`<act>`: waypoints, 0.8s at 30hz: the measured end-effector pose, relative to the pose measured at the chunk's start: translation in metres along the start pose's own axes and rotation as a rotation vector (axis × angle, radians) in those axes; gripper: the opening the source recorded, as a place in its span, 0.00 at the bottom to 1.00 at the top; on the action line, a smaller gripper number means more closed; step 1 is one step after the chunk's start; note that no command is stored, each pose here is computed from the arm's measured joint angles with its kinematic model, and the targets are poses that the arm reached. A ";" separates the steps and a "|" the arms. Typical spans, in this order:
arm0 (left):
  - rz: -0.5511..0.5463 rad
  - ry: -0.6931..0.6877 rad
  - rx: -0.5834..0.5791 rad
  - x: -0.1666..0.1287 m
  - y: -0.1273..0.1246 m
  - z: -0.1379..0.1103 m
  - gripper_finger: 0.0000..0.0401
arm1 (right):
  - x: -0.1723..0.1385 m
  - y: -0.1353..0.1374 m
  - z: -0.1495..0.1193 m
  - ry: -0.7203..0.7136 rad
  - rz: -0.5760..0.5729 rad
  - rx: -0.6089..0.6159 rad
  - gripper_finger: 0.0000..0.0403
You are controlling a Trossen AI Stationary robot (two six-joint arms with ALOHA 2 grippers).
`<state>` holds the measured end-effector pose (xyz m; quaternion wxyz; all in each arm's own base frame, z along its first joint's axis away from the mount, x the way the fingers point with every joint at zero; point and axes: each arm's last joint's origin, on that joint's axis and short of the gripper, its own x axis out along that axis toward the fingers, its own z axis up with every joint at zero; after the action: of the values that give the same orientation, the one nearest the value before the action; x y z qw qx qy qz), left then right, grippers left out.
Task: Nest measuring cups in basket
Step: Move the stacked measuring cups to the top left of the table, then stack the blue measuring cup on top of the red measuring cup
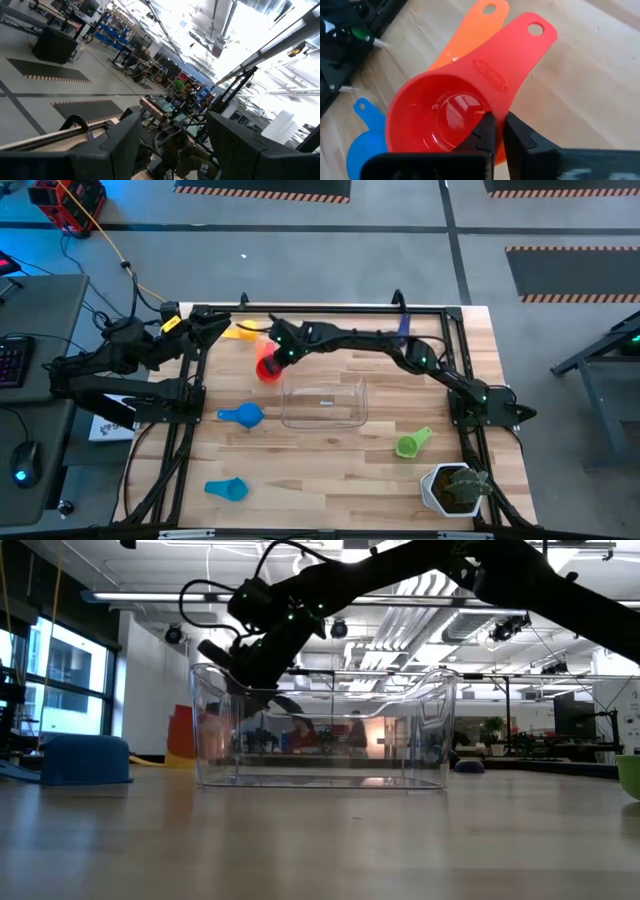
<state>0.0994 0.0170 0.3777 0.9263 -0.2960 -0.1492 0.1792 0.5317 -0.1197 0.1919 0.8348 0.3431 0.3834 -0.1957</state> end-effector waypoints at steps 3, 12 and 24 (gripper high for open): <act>0.000 0.000 0.000 0.000 0.000 0.000 0.54 | 0.003 0.000 -0.005 0.004 -0.029 0.016 0.07; 0.000 0.001 0.000 0.000 0.000 0.000 0.54 | 0.005 0.001 -0.007 -0.004 -0.041 0.014 0.18; 0.000 0.001 0.000 0.000 0.000 0.000 0.54 | -0.024 -0.005 0.020 -0.021 -0.015 -0.088 0.42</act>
<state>0.0994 0.0169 0.3776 0.9264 -0.2960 -0.1488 0.1791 0.5237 -0.1358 0.2174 0.8516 0.3010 0.3857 -0.1885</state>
